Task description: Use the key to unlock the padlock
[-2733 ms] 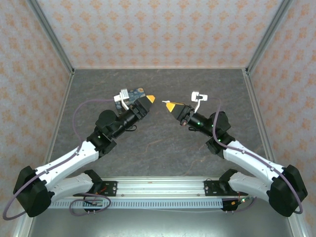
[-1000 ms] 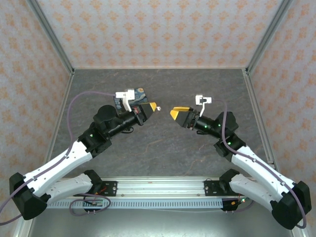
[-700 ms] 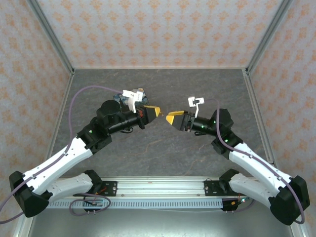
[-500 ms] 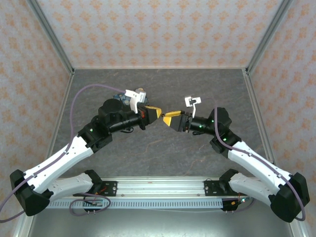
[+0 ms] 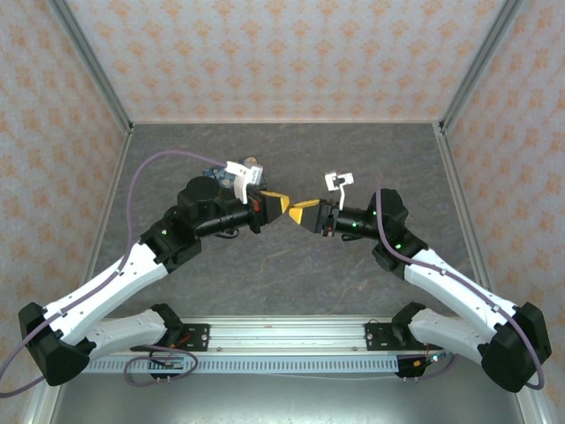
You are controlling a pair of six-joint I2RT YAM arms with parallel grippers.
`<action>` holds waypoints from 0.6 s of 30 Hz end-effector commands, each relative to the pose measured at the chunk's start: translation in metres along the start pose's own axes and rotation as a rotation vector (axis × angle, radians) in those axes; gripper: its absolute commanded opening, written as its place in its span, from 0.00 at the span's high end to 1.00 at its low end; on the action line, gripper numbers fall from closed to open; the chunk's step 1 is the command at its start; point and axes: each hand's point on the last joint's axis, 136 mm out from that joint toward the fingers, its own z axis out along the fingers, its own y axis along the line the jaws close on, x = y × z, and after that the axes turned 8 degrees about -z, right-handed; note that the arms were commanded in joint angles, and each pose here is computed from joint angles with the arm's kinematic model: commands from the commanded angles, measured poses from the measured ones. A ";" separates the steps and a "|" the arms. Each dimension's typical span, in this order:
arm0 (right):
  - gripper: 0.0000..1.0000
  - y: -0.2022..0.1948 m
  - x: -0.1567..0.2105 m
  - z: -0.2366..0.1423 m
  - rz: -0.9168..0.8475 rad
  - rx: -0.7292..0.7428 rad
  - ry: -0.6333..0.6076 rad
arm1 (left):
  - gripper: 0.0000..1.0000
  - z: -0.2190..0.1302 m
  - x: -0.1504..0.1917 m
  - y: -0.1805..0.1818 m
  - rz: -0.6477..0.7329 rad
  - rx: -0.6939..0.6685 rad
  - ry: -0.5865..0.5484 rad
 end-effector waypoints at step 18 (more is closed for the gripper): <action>0.98 0.007 -0.007 -0.001 -0.049 0.009 -0.001 | 1.00 -0.003 -0.010 -0.009 0.049 0.009 -0.015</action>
